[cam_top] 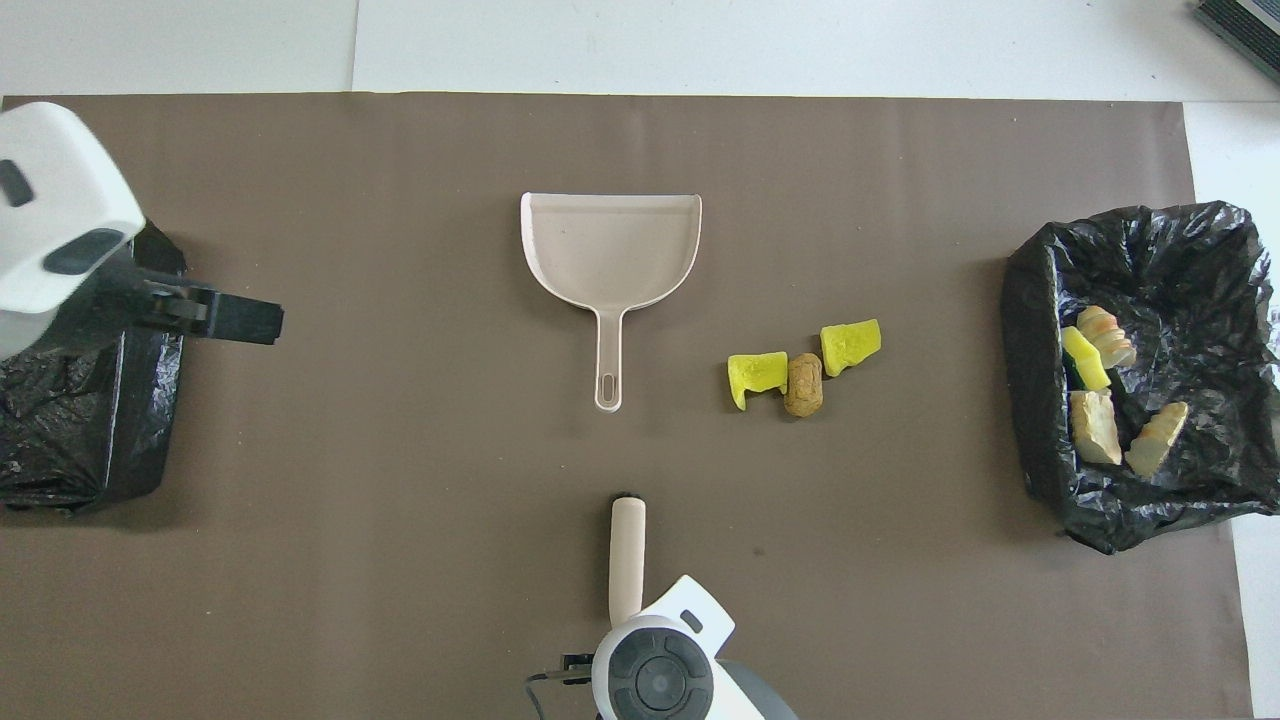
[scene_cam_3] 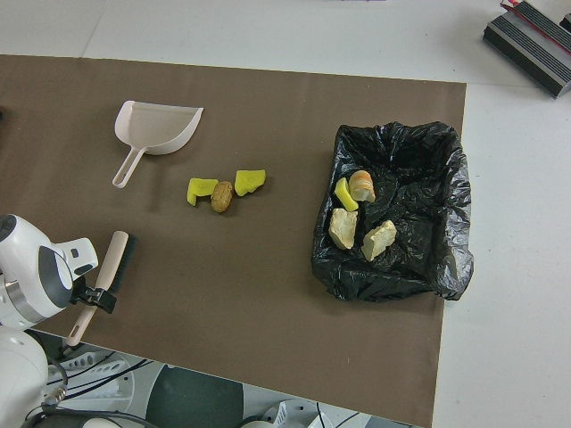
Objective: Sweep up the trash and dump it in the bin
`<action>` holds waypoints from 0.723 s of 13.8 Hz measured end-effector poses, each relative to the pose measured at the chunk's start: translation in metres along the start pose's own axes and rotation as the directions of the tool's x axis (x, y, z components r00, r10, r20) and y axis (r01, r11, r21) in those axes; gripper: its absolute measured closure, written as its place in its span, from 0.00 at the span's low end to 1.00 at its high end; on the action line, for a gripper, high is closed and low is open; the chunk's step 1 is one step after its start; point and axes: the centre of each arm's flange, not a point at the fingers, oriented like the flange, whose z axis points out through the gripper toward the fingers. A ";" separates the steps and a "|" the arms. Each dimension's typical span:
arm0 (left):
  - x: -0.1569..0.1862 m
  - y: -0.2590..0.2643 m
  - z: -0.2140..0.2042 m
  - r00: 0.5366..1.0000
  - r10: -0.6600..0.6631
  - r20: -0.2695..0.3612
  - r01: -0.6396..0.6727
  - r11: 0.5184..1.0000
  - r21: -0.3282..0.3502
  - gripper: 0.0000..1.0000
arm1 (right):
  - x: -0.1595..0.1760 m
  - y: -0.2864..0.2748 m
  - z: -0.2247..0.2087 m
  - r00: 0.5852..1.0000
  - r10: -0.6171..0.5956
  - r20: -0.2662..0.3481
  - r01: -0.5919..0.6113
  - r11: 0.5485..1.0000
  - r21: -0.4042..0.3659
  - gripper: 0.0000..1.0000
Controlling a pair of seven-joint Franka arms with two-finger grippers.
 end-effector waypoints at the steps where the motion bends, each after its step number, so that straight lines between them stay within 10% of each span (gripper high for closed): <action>1: 0.010 0.021 0.029 1.000 0.001 0.001 -0.001 1.000 -0.004 0.00 | -0.001 0.000 0.001 1.000 0.005 0.006 -0.005 1.000 0.001 0.00; 5: 0.040 0.103 0.139 1.000 -0.004 0.012 0.004 1.000 -0.016 0.00 | -0.009 -0.004 0.005 1.000 0.008 0.009 -0.008 1.000 -0.005 0.06; 10: 0.052 0.174 0.245 0.999 -0.039 -0.006 0.039 0.999 -0.025 0.00 | -0.009 -0.004 0.005 1.000 0.009 0.011 -0.009 1.000 -0.007 0.64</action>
